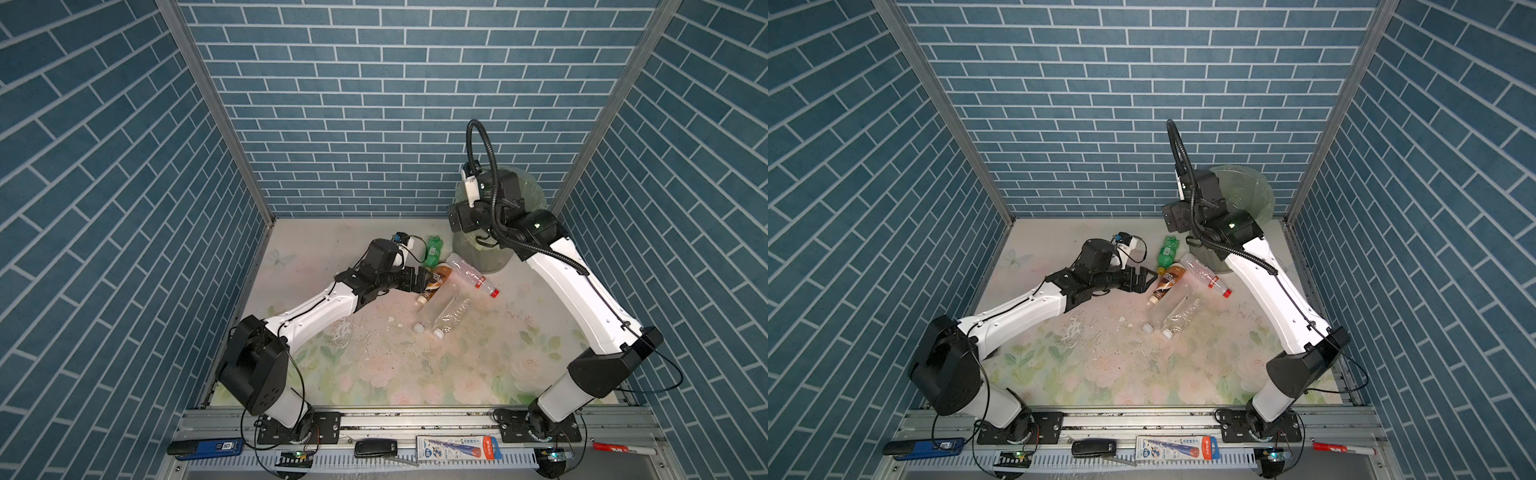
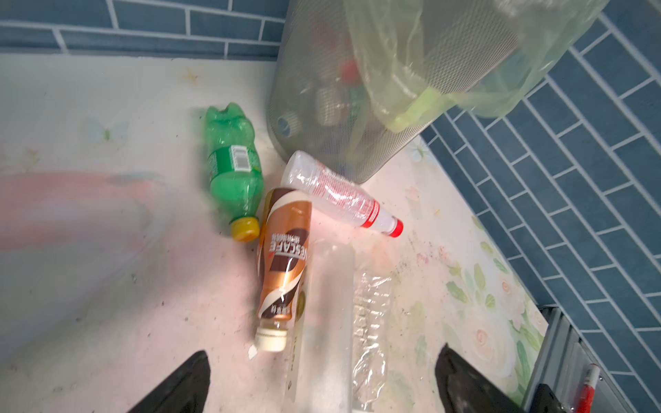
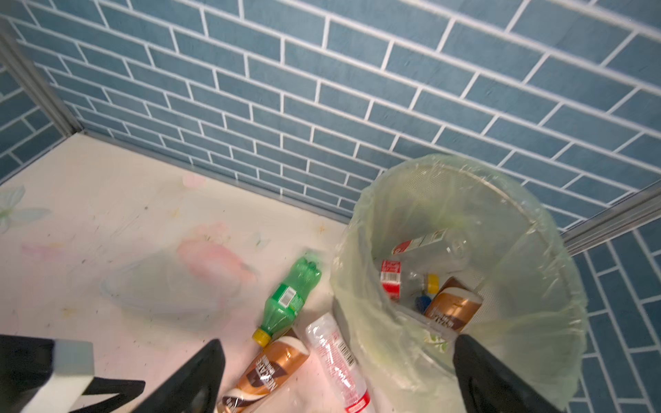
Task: Throw the plastic bottles in the bin
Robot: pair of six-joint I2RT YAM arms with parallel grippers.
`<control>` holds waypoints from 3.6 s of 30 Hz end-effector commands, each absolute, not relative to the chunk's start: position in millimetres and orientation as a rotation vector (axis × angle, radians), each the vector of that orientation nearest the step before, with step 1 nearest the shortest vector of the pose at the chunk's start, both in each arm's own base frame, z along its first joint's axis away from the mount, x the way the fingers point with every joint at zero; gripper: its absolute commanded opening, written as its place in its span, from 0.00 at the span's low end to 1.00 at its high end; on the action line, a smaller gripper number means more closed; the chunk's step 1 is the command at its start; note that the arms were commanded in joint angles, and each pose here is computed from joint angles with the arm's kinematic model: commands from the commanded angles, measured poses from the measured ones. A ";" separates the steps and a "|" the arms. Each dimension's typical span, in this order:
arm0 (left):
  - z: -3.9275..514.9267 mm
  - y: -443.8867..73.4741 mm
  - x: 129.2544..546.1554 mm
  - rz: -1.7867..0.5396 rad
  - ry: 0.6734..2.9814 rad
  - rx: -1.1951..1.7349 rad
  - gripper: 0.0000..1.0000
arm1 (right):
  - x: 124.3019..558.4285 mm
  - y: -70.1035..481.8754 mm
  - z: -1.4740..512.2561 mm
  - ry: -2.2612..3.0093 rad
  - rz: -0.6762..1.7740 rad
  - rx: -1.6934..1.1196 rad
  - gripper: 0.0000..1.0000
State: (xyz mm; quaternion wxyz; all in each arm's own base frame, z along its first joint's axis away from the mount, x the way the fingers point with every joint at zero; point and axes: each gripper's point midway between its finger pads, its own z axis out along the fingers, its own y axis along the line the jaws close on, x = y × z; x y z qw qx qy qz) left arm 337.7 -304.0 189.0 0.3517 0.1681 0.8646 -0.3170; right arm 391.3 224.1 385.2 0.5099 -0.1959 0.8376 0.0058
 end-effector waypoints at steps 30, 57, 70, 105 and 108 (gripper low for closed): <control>101.5 -330.2 282.3 -0.267 2.182 0.685 0.99 | 271.8 150.9 268.8 2.158 0.156 -0.202 0.99; 81.2 -331.6 281.8 -0.243 2.222 0.712 0.86 | 274.9 141.3 204.0 2.243 0.250 -0.090 0.99; 74.4 -352.1 285.2 -0.296 2.229 0.746 0.77 | 271.8 138.3 196.9 2.241 0.303 -0.048 0.99; 45.6 -335.0 292.7 -0.323 2.308 0.675 0.53 | 277.4 136.9 179.9 2.265 0.325 -0.016 0.98; 49.2 -320.1 295.6 -0.343 2.313 0.622 0.53 | 279.0 139.2 179.4 2.267 0.332 -0.020 0.98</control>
